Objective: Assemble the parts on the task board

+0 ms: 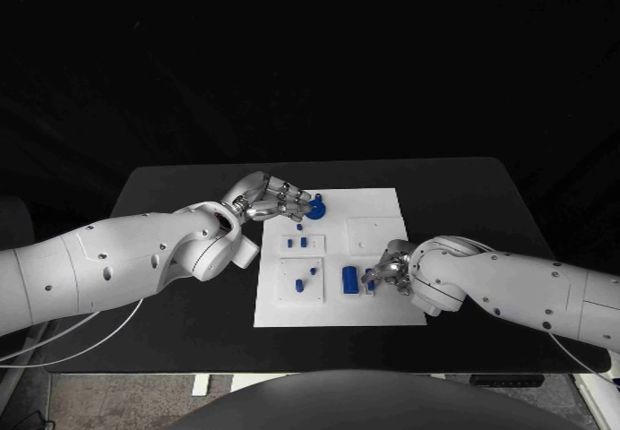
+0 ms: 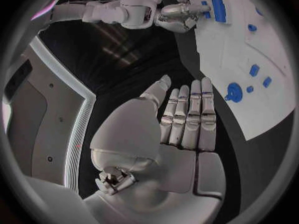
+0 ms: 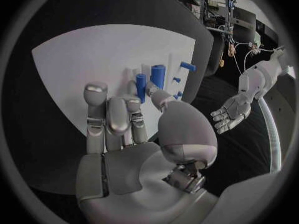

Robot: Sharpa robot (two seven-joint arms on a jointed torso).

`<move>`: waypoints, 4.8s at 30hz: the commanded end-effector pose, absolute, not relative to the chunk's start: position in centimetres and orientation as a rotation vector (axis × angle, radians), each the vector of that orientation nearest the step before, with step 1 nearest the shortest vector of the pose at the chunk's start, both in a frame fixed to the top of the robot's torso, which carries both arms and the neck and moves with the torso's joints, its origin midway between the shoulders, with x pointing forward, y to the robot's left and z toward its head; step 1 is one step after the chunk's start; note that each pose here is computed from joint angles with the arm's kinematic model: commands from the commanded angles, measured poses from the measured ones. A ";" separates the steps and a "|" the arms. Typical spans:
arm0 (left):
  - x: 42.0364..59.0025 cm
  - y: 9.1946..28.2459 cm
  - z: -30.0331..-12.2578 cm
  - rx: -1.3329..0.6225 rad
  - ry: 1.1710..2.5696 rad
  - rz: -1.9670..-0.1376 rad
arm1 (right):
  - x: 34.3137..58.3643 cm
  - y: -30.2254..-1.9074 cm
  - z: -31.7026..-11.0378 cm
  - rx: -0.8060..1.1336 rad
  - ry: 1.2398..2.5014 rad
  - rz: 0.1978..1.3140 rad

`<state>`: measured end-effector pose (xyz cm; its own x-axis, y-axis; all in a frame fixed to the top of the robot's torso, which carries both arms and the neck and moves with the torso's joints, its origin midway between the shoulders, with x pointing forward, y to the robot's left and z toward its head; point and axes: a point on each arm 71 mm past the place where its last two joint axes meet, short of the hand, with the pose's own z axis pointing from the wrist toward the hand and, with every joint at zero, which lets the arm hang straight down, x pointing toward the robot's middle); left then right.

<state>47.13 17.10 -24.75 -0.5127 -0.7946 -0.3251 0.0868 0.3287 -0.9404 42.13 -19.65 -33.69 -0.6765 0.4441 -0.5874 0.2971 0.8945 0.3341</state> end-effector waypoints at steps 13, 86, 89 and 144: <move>47.1 17.0 -24.7 -0.626 1.745 -1.315 | 41.6 -19.5 -34.2 0.469 2.392 0.251; 47.4 17.6 -24.9 -0.641 1.757 -1.295 | 41.8 -20.1 -34.4 0.448 2.383 0.323; 47.4 17.6 -24.9 -0.642 1.757 -1.294 | 41.8 -19.9 -34.5 0.446 2.383 0.330; 53.9 25.8 -24.6 -1.151 1.540 -1.275 | 52.9 -24.6 -26.9 0.998 1.753 1.155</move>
